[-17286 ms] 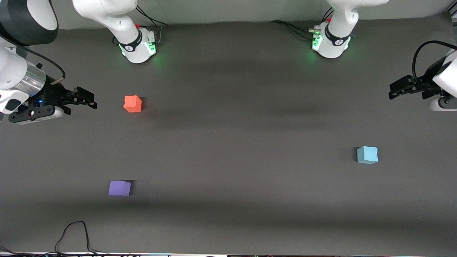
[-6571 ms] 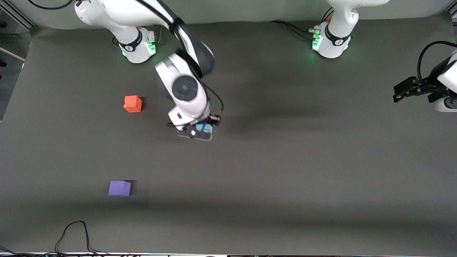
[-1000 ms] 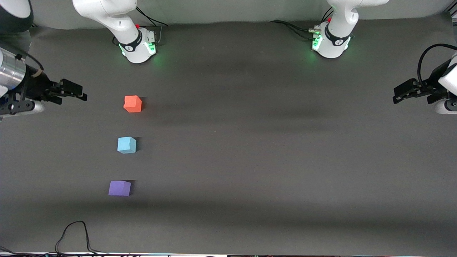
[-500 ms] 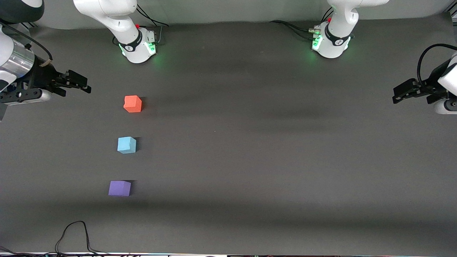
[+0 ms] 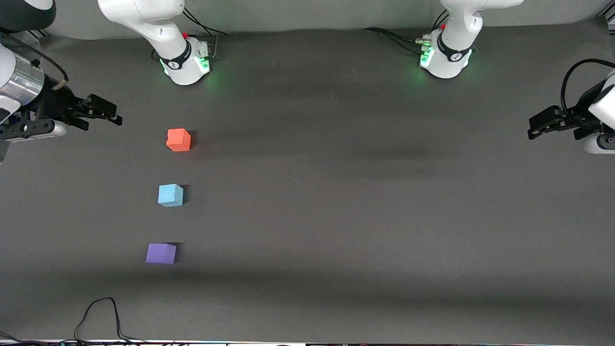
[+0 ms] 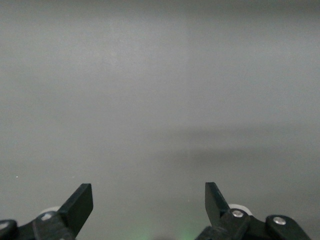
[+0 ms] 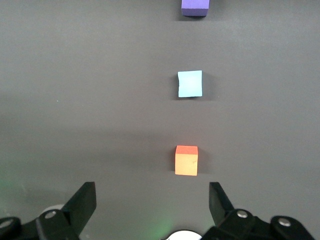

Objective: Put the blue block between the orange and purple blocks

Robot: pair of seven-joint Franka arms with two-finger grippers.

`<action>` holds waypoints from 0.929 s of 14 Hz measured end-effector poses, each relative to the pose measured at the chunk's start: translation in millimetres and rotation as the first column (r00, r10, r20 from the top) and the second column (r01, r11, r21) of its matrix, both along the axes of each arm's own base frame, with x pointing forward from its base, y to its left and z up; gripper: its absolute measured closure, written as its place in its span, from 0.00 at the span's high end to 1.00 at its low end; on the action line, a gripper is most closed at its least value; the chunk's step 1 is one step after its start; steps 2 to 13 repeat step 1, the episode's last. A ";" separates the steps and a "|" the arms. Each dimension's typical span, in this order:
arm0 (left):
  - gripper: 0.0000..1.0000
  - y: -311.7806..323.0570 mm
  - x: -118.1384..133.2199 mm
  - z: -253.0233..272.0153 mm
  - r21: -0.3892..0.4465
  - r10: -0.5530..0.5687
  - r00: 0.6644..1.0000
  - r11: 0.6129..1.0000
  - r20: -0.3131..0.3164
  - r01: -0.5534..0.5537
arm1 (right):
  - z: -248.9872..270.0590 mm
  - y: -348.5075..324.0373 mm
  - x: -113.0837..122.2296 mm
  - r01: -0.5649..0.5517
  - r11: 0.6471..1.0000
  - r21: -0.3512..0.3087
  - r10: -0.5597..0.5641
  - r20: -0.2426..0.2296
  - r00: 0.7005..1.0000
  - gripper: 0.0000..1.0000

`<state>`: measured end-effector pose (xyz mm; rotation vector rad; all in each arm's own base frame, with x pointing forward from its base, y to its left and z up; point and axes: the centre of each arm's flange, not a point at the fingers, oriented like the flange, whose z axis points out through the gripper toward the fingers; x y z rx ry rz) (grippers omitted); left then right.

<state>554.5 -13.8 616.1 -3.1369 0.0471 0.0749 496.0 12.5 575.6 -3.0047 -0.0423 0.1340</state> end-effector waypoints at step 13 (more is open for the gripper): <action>1.00 0.0 0.1 0.1 0.000 0.000 1.000 1.000 0.001 0.000 | 0.0 0.2 0.1 0.000 1.000 0.000 0.000 0.000 1.000 1.00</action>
